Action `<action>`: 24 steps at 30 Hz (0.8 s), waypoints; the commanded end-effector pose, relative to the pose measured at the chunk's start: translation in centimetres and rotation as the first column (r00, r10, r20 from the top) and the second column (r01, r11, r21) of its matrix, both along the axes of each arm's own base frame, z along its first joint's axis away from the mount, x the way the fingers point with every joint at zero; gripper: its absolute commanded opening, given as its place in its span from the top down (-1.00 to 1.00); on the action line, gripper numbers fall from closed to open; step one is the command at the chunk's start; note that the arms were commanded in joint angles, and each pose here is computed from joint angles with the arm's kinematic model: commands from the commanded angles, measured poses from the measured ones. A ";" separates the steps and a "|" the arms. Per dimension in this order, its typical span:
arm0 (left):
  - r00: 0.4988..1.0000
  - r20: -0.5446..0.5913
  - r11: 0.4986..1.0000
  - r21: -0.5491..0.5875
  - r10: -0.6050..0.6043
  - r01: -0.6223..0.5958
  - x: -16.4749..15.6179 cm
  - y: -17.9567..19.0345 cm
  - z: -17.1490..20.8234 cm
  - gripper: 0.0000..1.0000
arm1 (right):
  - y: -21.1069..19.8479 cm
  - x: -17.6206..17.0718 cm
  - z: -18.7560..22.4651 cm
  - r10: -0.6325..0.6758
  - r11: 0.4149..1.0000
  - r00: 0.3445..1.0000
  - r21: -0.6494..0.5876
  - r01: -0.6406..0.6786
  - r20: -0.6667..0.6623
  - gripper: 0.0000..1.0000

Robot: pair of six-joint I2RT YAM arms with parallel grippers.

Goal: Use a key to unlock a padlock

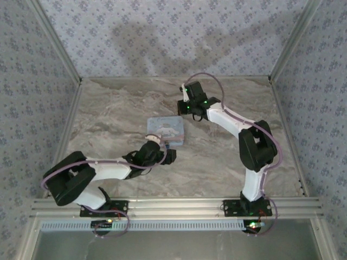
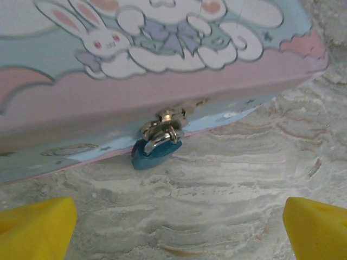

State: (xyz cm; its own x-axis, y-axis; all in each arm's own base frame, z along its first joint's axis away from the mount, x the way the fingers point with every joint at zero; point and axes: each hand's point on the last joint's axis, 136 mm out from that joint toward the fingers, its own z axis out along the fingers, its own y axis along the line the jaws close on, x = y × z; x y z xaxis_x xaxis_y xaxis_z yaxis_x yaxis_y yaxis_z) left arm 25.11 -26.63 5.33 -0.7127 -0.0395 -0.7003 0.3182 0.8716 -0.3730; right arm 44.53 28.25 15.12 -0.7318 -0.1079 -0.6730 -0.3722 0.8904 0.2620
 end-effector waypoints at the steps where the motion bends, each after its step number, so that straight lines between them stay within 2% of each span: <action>1: 0.998 0.047 0.999 -0.033 -0.034 0.035 0.7 -1.6 0.8 -0.96 | 0.0 0.9 0.0 0.001 0.999 1.000 -0.033 -0.001 0.003 1.00; 7: 0.997 0.065 0.999 -0.027 -0.044 0.046 1.4 -2.5 0.3 -0.96 | 0.7 1.4 -0.6 0.012 0.999 1.000 -0.049 -0.012 0.001 1.00; 16: 0.985 0.119 0.991 -0.026 -0.128 0.132 2.2 -4.7 -0.3 -0.96 | 1.6 1.0 -2.2 0.044 0.996 0.999 -0.077 -0.046 -0.022 1.00; 24: 0.962 0.149 0.968 -0.071 -0.230 0.242 1.6 -6.8 -0.3 -0.84 | 1.7 0.4 -3.9 0.055 0.994 0.997 -0.089 -0.059 -0.047 1.00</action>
